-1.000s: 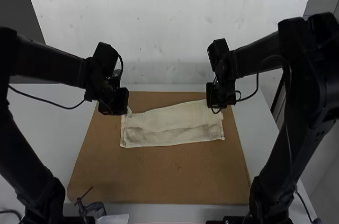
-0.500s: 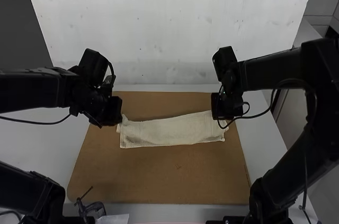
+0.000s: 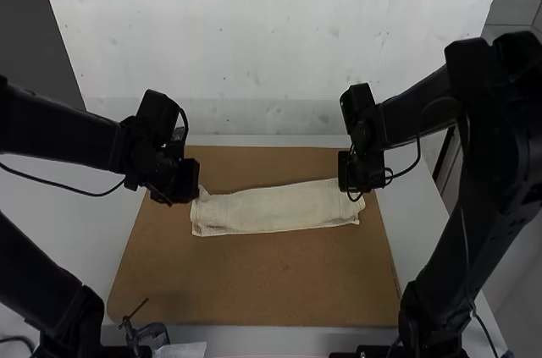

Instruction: Fold the towel.

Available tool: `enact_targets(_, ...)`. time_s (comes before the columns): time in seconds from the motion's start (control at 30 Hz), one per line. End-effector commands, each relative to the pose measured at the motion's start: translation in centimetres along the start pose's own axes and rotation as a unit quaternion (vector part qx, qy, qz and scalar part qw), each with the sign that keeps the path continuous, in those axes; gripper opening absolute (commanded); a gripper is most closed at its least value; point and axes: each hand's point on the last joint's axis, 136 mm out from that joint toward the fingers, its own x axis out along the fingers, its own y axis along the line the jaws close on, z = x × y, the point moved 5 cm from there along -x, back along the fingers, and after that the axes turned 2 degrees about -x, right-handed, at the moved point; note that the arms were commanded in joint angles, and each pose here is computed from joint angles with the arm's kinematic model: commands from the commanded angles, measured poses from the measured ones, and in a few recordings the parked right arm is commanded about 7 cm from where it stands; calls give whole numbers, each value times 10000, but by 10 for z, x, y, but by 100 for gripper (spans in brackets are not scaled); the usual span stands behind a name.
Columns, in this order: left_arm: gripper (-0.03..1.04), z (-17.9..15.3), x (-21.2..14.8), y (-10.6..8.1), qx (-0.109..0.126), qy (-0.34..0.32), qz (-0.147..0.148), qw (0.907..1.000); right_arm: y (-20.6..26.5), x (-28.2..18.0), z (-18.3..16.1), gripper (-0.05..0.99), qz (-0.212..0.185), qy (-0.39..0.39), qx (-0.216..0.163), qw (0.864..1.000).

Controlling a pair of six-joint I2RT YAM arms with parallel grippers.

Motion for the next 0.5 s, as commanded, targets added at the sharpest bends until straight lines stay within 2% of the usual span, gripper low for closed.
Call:
enact_targets(0.0, 2, 15, 6, 3, -118, -158, -20, 9998, -8, 6, 20, 2, -139, -150, 181, 9996)
enact_targets(0.23, 2, 23, 17, 4, -133, -193, -17, 9997, -1, 24, 23, 2, -141, -101, 188, 9997)
enact_targets(0.47, 2, 27, 38, 17, -206, -84, 122, 9997, 9, 33, 23, 2, -102, -42, 131, 9999)
